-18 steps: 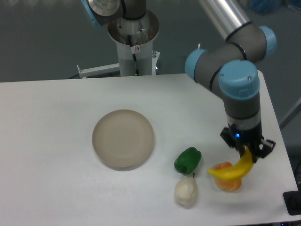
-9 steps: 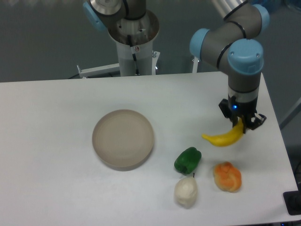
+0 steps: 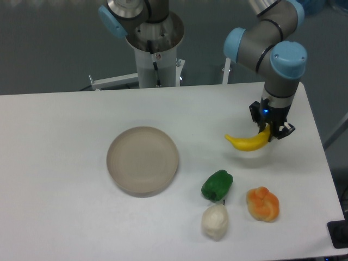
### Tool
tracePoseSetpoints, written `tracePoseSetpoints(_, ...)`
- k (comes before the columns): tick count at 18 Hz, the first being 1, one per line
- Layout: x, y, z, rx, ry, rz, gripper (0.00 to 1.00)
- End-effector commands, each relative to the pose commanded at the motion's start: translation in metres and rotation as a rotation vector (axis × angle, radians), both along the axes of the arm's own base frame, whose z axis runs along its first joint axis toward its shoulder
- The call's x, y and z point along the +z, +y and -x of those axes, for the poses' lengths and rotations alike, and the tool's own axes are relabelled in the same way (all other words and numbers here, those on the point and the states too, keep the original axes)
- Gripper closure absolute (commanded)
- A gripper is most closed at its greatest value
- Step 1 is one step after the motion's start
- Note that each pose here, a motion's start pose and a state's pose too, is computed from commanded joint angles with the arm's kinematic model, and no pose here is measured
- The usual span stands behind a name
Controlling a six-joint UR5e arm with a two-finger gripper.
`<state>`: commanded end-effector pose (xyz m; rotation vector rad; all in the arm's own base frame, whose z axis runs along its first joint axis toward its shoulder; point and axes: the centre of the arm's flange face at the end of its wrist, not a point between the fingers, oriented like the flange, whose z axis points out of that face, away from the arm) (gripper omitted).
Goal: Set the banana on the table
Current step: 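Carry the banana toward the round dish and lower it to the table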
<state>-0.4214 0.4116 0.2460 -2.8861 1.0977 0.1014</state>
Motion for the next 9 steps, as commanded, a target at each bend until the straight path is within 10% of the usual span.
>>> tracePoseSetpoints(9,-0.025,-0.002,-0.023,0.145,-0.06,0.026,0.77)
